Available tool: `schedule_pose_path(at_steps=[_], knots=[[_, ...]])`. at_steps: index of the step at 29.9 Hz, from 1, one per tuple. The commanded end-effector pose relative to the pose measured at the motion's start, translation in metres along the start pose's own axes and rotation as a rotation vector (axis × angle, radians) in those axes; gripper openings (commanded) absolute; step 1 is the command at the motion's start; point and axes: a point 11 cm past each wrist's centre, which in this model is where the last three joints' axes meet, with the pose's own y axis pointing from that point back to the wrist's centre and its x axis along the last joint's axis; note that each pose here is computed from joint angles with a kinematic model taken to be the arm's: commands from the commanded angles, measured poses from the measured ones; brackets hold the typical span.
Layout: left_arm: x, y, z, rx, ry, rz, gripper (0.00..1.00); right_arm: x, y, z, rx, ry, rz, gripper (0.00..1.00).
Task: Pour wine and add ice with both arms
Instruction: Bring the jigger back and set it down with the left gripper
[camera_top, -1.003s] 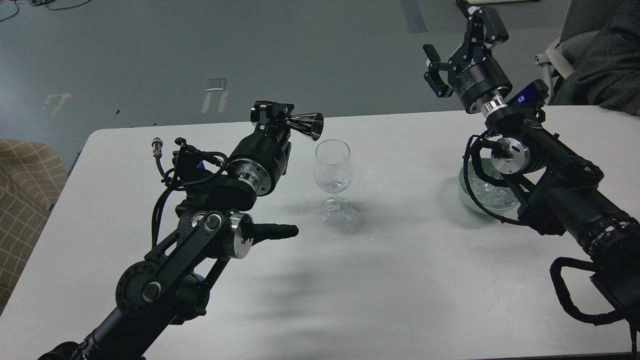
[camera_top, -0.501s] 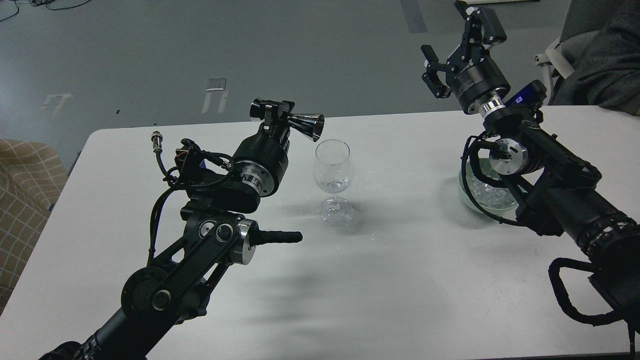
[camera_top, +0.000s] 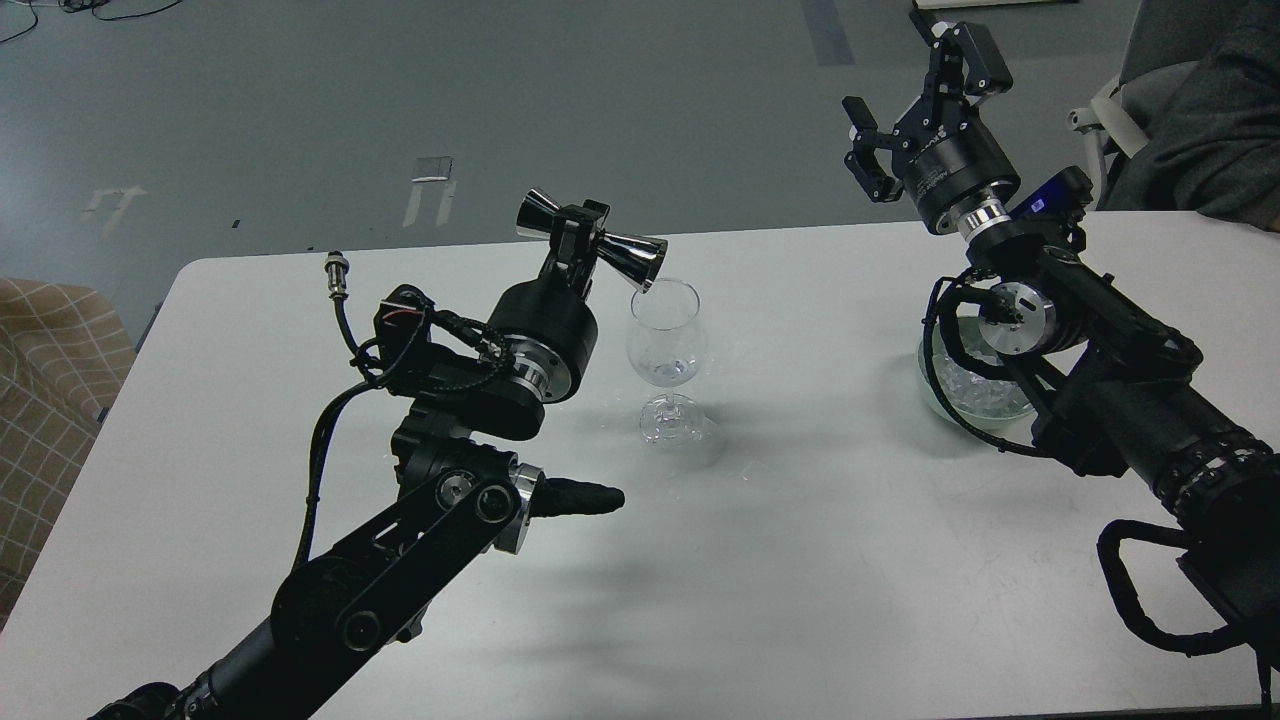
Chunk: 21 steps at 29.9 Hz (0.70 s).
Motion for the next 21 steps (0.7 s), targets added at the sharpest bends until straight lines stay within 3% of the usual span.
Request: schedule_pose_path(at_steps=[1, 5, 9, 21], knots=[[0.001, 0.0, 0.0, -0.013, -0.035, 0.01, 0.0, 0.0, 0.0, 0.0, 0.0, 0.0, 0.001, 1.0], [0.005, -0.002, -0.002, 0.019, 0.037, 0.005, 0.0, 0.001, 0.0, 0.0, 0.001, 0.001, 0.001, 1.0], [0.02, -0.005, 0.003, 0.089, 0.293, -0.033, 0.0, 0.001, 0.0, -0.001, -0.001, 0.002, 0.002, 1.0], [0.125, -0.004, 0.01, 0.124, 1.09, -0.005, 0.0, 0.0, 0.0, 0.0, 0.0, 0.0, 0.001, 1.0]])
